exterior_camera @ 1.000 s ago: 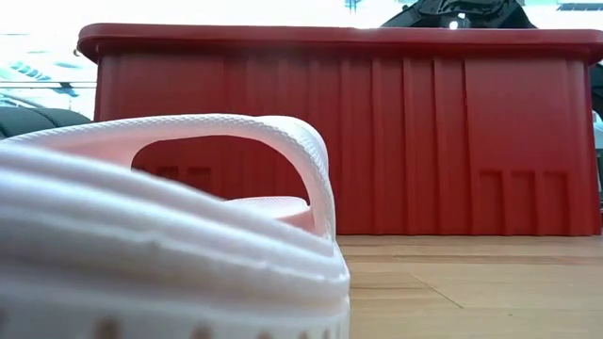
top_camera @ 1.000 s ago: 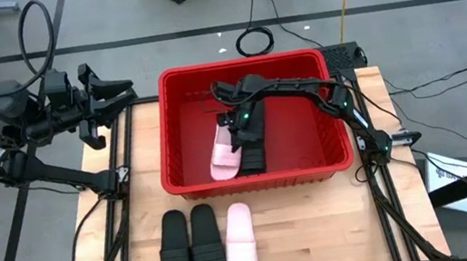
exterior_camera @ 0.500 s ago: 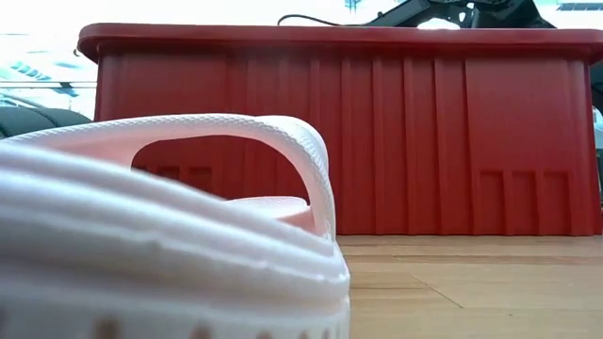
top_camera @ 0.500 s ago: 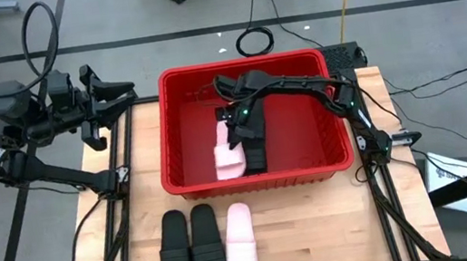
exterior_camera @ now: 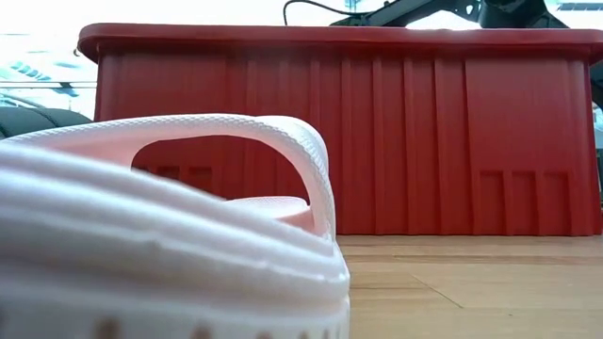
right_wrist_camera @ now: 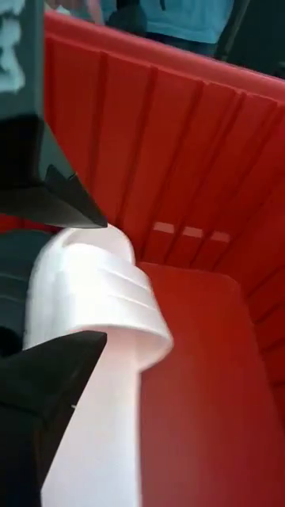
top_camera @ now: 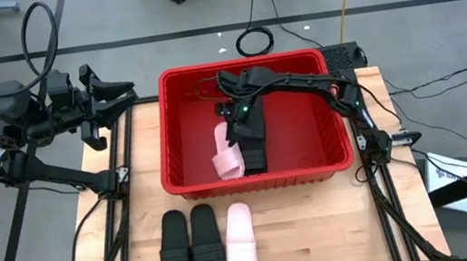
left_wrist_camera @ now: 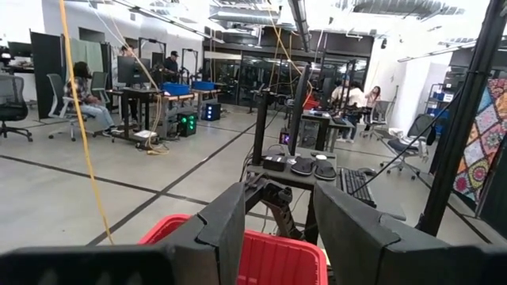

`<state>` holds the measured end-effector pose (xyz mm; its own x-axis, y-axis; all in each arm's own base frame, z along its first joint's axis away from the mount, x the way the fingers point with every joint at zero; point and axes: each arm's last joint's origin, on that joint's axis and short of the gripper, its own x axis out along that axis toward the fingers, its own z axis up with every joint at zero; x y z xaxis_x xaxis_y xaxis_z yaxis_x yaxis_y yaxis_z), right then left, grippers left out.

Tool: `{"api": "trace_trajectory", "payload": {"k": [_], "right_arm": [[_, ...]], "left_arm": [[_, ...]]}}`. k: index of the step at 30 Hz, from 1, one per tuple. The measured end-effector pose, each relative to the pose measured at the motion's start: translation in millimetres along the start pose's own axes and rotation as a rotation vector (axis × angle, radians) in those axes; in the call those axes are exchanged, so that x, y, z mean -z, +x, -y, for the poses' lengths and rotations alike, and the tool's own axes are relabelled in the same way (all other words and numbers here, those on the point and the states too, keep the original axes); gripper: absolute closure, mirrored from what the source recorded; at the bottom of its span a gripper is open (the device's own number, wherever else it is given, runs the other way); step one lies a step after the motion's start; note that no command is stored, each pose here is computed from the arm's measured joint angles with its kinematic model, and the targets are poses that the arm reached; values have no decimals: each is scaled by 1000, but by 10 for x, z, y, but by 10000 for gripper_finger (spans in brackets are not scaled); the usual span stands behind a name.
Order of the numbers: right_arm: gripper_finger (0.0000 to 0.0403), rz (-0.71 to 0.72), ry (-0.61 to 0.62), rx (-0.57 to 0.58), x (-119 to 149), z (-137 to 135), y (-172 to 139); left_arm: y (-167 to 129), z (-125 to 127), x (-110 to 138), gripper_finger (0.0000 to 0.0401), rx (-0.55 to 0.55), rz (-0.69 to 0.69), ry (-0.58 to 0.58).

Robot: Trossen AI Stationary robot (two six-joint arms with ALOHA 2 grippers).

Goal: Pick and place slides into bin
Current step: Adjust the black slipper in the red bin

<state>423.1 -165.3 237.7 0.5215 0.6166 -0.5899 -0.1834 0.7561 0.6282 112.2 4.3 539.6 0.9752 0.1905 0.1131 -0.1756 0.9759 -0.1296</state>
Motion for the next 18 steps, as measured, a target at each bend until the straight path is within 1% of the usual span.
{"api": "trace_trajectory", "payload": {"k": [2,5,7,12,18], "right_arm": [[187,-18,-10,14,12,-36,0],[193,-65,-16,64,40,-94,13],[196,-88,-41,100,42,-120,49],[198,-193,-72,215,88,-207,168],[196,-334,-90,276,185,-310,256]], "left_arm": [[0,0,0,249,-1,0,-2],[0,0,-5,249,0,5,-5],[0,0,-9,249,0,9,-10],[0,1,-13,249,1,14,-10],[0,0,-8,249,-1,8,-3]]}}
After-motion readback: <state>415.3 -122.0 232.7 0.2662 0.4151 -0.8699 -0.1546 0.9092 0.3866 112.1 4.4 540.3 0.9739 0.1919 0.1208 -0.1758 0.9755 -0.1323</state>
